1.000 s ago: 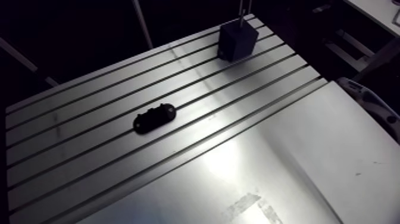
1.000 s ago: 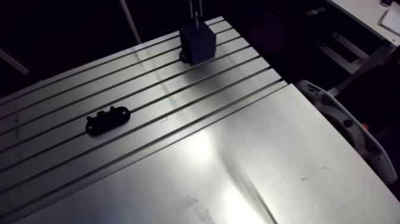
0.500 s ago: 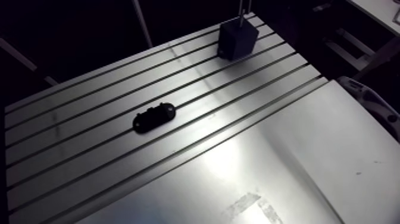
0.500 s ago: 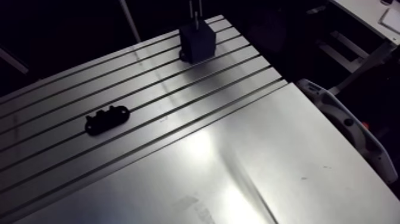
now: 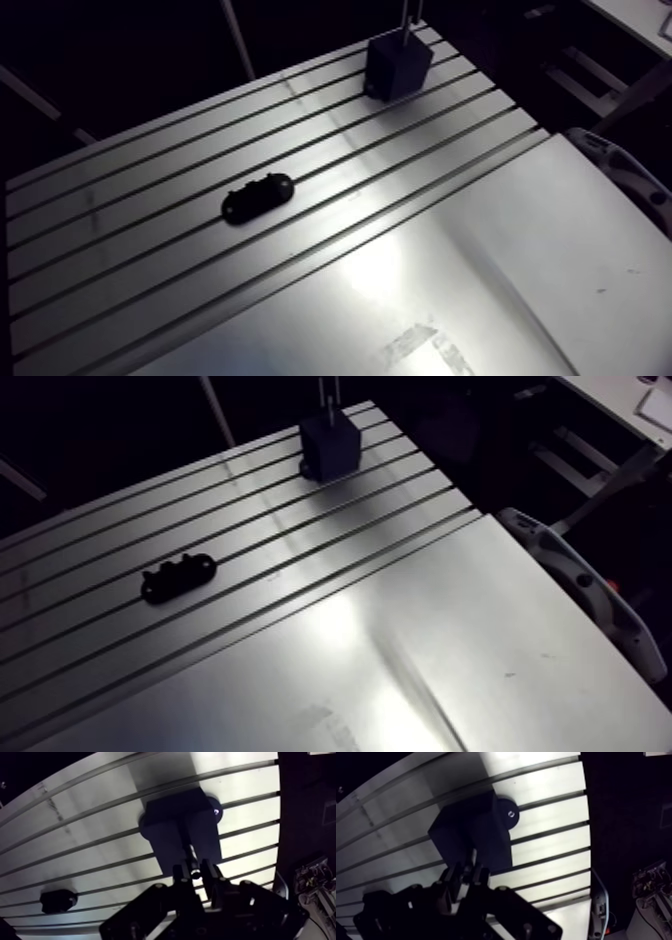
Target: Pick up the M10 bolt and insert it into the hole until fully seated.
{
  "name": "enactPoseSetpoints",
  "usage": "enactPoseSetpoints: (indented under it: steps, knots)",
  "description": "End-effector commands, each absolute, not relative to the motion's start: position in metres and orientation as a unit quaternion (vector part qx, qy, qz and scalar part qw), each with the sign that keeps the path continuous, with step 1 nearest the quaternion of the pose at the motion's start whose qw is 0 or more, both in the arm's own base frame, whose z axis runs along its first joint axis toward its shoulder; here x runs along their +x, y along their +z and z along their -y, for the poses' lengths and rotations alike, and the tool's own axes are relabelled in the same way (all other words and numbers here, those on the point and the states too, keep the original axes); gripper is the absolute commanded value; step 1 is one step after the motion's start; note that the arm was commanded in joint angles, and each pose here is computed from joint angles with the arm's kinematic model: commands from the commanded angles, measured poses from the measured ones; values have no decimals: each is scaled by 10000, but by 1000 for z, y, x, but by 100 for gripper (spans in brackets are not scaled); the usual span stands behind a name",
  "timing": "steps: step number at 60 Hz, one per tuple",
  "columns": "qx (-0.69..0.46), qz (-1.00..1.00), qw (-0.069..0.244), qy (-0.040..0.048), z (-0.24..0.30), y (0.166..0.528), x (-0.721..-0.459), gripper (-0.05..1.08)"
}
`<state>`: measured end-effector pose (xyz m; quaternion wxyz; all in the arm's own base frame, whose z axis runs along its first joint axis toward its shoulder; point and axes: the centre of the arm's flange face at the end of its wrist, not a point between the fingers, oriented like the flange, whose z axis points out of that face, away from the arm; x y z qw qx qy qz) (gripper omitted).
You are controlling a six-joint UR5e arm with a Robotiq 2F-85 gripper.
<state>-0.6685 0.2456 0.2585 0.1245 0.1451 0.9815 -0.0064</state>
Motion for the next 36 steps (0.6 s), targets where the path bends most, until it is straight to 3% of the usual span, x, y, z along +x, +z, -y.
enactPoseSetpoints:
  steps: [1,36]
  knots:
    - [1451,-9816,1240,-62,-246,258,-668,108]
    - [1444,-9816,1250,-71,-243,257,-668,108]
